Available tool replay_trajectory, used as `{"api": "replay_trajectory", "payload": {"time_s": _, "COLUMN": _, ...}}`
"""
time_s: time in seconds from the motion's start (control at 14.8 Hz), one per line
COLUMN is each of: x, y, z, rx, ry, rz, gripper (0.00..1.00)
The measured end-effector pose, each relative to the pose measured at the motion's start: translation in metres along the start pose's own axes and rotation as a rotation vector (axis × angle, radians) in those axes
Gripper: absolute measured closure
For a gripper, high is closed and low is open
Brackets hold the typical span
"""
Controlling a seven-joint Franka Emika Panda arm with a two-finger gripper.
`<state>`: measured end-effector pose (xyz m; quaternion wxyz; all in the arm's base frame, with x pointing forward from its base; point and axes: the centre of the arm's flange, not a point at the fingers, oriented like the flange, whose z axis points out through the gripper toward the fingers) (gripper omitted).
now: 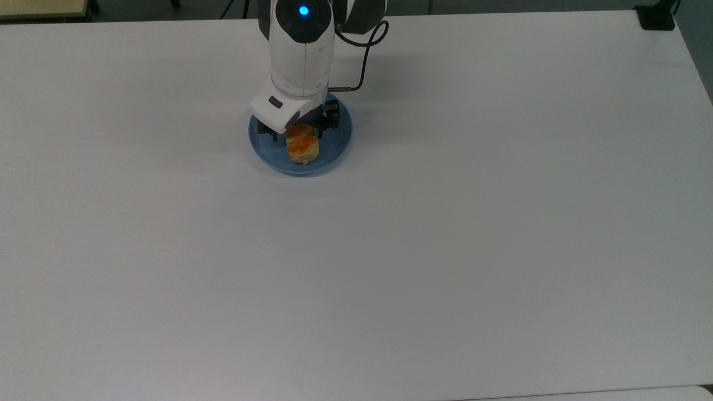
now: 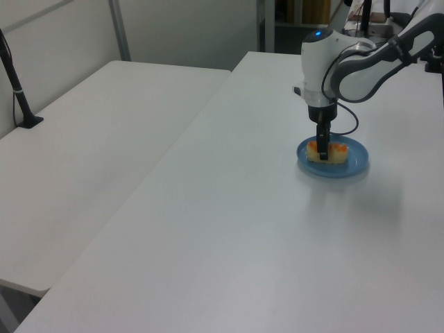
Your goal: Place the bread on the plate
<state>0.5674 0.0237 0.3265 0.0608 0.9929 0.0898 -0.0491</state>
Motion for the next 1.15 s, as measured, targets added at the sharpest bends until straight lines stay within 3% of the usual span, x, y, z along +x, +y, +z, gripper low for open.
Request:
{"api": "replay_trajectory", "payload": {"time_s": 0.07, "x": -0.001, "y": 0.003, "z": -0.012, "rx": -0.002, "ry": -0.006, "rz": 0.011, "gripper": 0.00}}
{"api": "replay_trajectory", "payload": {"time_s": 0.34, "x": -0.003, "y": 0.010, "z": -0.098, "rx": -0.015, "ry": -0.020, "rz": 0.056, "gripper": 0.00}}
{"api": "replay_trajectory", "payload": {"time_s": 0.54, "x": 0.002, "y": -0.009, "z": -0.165, "rx": -0.025, "ry": 0.026, "rz": 0.130, "gripper": 0.00}}
{"api": "replay_trajectory", "payload": {"time_s": 0.81, "x": -0.007, "y": -0.015, "z": -0.223, "rx": 0.036, "ry": 0.111, "rz": 0.178, "gripper": 0.00}}
{"api": "replay_trajectory", "payload": {"time_s": 1.15, "x": -0.036, "y": -0.008, "z": -0.253, "rx": 0.055, "ry": 0.090, "rz": 0.200, "gripper": 0.00}}
